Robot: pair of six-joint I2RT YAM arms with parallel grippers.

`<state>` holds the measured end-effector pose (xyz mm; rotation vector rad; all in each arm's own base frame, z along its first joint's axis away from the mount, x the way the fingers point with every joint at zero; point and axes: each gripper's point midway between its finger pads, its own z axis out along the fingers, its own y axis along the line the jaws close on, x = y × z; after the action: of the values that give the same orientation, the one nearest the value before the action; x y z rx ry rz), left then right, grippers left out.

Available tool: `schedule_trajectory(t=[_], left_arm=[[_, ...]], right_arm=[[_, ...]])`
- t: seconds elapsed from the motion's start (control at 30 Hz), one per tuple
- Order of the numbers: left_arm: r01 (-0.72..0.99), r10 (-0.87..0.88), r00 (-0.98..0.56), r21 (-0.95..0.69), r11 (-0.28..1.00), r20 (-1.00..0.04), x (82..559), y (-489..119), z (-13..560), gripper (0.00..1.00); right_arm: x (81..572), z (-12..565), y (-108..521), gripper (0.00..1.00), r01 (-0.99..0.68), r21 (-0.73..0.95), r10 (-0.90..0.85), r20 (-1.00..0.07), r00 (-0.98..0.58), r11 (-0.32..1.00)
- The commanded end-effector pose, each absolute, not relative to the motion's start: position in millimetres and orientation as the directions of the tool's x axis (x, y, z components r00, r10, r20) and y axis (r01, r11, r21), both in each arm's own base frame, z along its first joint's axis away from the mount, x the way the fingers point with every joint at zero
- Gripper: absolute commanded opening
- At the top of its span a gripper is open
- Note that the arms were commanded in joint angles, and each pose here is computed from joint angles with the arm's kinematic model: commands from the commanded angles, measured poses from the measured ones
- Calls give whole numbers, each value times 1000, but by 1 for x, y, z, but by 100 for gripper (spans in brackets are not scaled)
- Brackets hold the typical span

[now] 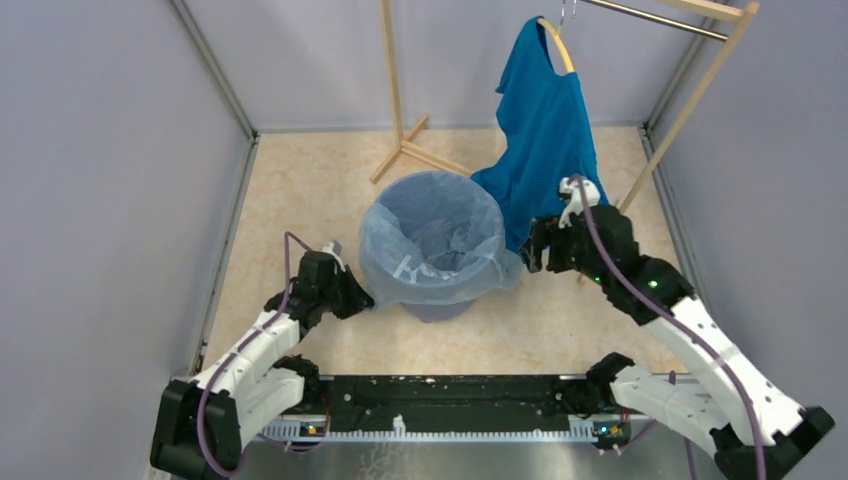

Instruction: Put the trash bags into the trash bin

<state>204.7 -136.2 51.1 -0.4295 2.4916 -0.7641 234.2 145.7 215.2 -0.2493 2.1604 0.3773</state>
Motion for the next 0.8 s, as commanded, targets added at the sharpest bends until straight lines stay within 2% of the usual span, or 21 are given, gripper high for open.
schedule_trajectory(t=[0.0, 0.1, 0.2, 0.33, 0.5, 0.6, 0.77], left_arm=[[-112, -417, -820, -604, 789, -392, 215, -141, 65, 4], [-106, -414, -819, -605, 789, -397, 216, -142, 69, 4], [-100, -412, -818, -608, 788, -400, 217, -142, 70, 4], [-97, -413, -818, -612, 785, -400, 217, -143, 71, 4], [-95, -415, -815, -614, 784, -404, 216, -143, 73, 4], [-98, -415, -816, -612, 785, -402, 214, -142, 72, 4], [-104, -415, -821, -612, 784, -393, 212, -142, 71, 4]], right_arm=[[205, 270, 139, 73, -385, 199, -36, -851, -524, 901], [200, 320, 146, 73, -468, 211, -18, -899, -438, 858], [200, 364, 180, 73, -609, 251, -2, -924, -382, 753], [211, 382, 238, 71, -704, 301, 8, -922, -387, 644], [217, 350, 319, 65, -749, 219, -142, -912, -385, 625], [236, 308, 344, 56, -711, 127, -262, -873, -411, 691], [257, 253, 351, 37, -665, 31, -346, -835, -427, 746]])
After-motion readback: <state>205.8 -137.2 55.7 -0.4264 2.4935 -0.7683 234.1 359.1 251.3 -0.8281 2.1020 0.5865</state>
